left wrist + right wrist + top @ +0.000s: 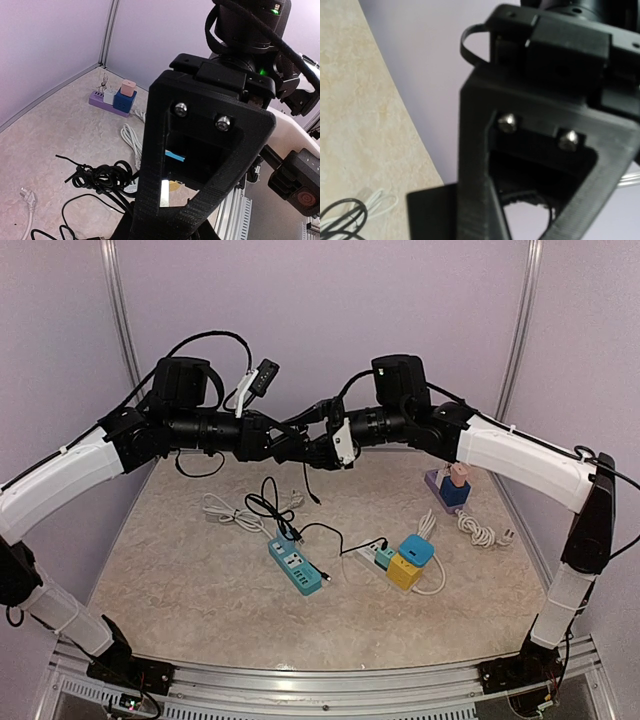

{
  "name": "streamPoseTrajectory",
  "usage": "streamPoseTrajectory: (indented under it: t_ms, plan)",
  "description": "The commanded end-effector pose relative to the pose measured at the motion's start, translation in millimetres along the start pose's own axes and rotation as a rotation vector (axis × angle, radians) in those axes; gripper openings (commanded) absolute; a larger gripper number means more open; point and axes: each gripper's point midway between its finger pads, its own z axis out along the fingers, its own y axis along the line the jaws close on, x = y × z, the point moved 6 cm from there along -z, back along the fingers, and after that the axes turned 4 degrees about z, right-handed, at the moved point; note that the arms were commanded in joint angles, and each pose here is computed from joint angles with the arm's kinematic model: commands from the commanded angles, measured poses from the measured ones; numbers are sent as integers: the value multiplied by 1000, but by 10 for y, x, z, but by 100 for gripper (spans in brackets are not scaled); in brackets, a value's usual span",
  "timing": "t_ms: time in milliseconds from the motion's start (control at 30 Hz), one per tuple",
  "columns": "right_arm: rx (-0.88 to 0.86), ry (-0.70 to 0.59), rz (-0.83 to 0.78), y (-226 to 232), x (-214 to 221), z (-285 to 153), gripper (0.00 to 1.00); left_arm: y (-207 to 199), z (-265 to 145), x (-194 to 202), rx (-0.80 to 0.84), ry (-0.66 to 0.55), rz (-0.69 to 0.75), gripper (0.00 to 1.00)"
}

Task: Insert the plug
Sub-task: Adjust the plug.

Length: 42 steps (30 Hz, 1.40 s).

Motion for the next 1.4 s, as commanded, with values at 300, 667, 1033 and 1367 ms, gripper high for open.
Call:
streamPoseTrajectory:
  t_ms: [300, 667, 1033, 1367]
  plan:
    - [-64, -73, 58, 94, -126, 111, 0, -34, 53, 45, 56, 9, 18, 0]
    - [16, -8, 203, 65, -60, 56, 0, 84, -113, 28, -88, -14, 103, 99]
    - [105, 5, 673, -35, 107, -178, 0, -38, -670, -66, -333, -38, 352, 99]
    - [-126, -137, 1183, 109, -56, -289, 0, -364, -835, 241, -638, 301, 856, 99]
